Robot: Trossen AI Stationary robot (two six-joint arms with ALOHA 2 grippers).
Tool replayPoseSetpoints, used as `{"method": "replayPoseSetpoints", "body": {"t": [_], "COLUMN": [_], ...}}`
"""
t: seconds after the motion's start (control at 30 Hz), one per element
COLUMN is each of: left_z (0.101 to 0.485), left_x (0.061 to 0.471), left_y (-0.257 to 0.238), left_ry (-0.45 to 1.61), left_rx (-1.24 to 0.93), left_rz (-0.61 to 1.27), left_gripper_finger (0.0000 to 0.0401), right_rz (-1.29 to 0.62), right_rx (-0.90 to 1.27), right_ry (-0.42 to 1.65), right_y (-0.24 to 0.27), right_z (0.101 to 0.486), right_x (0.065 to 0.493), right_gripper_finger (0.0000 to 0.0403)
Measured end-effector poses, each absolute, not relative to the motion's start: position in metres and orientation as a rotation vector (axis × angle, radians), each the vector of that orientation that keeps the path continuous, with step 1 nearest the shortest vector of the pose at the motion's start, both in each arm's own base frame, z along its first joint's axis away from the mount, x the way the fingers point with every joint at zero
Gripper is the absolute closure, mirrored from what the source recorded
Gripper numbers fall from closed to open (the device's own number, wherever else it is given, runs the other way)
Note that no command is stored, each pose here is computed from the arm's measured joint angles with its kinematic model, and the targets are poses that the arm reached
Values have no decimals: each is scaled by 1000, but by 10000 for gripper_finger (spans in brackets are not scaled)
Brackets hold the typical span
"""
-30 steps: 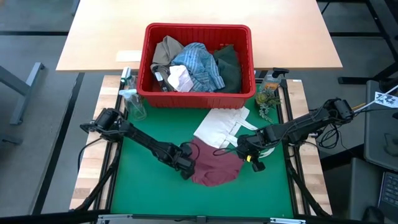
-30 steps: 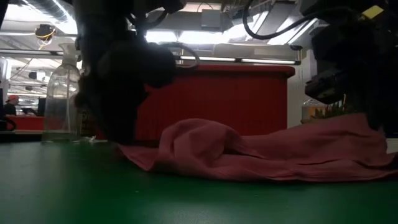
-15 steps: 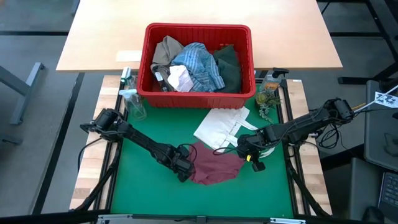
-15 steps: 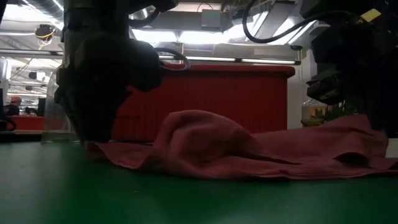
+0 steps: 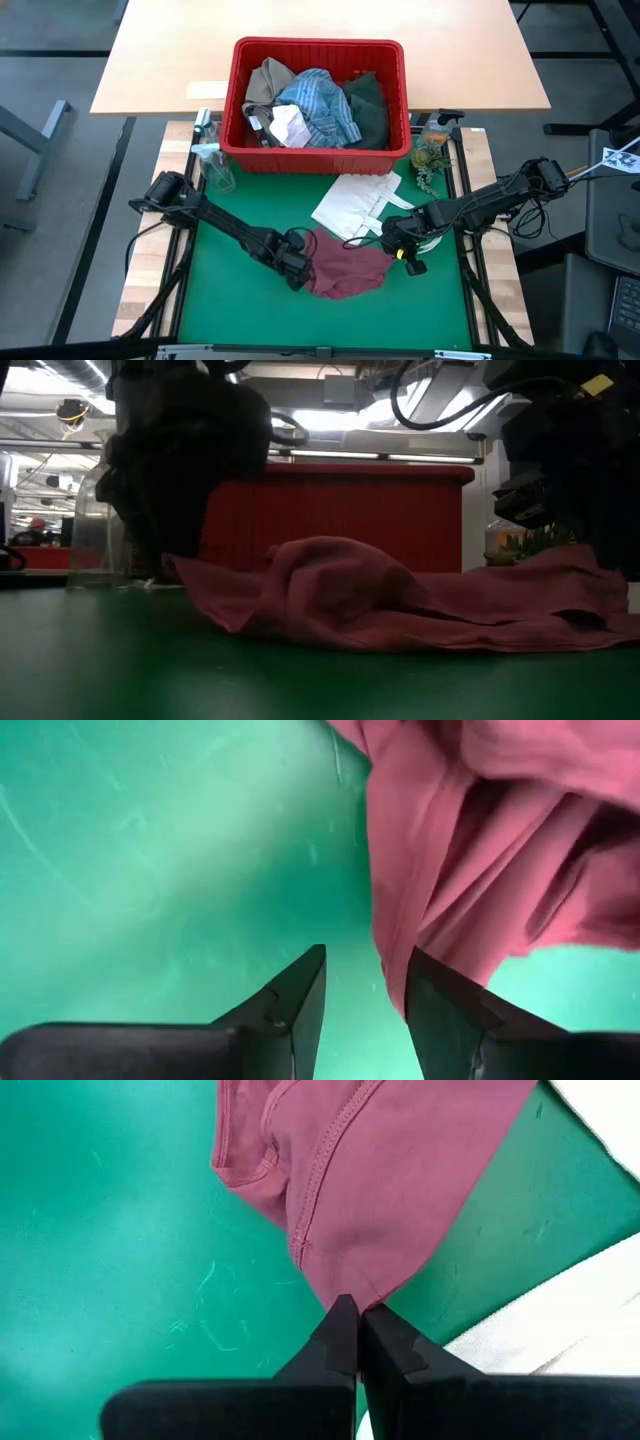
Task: Fold Laundry from Bin
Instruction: Remove the pink underwear from the red bin
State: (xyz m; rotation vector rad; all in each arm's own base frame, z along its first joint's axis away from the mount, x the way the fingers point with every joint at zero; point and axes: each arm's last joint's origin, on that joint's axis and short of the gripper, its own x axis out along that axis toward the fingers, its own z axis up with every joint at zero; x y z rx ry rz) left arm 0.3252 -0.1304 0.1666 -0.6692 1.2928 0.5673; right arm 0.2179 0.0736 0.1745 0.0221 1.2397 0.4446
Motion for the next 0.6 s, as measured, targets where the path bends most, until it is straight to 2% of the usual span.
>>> {"method": "replayPoseSetpoints", "body": {"t": [0.33, 0.6], "left_z": [168, 169], "left_x": [325, 328], "left_y": [-132, -127], "left_ry": [1318, 1262], "left_rx": [-701, -680], "left_rz": [534, 569], "left_gripper_finger": [275, 229], "right_rz": [445, 445], "right_rx": [22, 22], "right_ry": [1239, 1239], "right_y": [74, 74], "right_z": [175, 175], "right_x": [218, 218], "right_gripper_finger": [402, 402]}}
